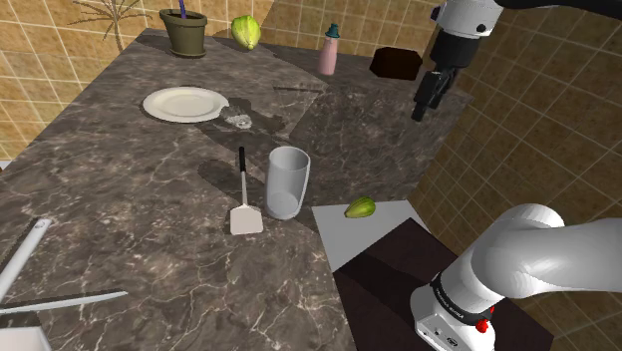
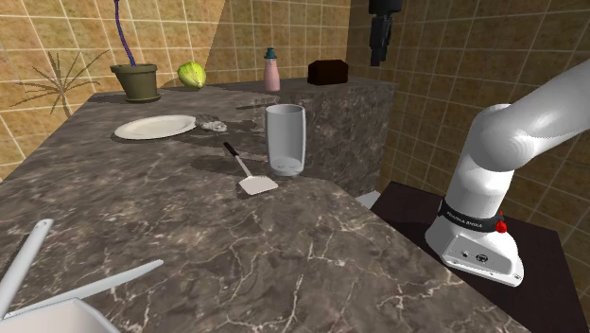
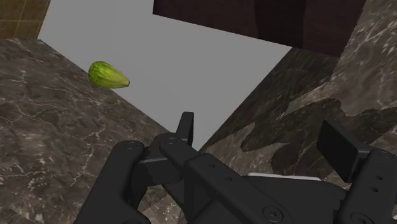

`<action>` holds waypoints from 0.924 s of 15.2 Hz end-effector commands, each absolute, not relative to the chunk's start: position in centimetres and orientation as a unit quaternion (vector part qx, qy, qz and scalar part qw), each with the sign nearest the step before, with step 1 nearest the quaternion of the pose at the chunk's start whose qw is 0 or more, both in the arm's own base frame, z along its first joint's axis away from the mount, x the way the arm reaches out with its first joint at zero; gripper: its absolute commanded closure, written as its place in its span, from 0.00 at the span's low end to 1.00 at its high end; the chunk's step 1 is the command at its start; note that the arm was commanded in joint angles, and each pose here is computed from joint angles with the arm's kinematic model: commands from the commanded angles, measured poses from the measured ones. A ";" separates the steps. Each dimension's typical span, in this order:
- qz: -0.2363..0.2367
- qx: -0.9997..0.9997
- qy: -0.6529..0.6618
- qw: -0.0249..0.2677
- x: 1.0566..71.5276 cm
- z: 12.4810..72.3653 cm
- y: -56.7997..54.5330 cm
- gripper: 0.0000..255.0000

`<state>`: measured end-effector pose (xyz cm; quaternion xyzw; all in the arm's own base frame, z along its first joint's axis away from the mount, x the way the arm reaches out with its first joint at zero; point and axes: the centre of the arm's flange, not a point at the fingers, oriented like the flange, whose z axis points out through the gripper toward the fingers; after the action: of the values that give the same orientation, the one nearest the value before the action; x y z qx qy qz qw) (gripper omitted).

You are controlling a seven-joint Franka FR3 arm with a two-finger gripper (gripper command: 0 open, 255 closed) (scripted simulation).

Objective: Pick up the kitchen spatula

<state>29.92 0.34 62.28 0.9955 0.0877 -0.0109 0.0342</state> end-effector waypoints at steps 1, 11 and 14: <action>-0.011 0.995 0.088 0.034 29.9 62.3 0.3 0.00; 0.003 1.000 -0.006 0.026 32.3 57.3 12.0 0.00; 0.007 0.999 -0.034 0.024 33.4 55.8 15.4 0.00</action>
<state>33.20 14.04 56.32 0.9994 -0.0231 0.0049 0.0250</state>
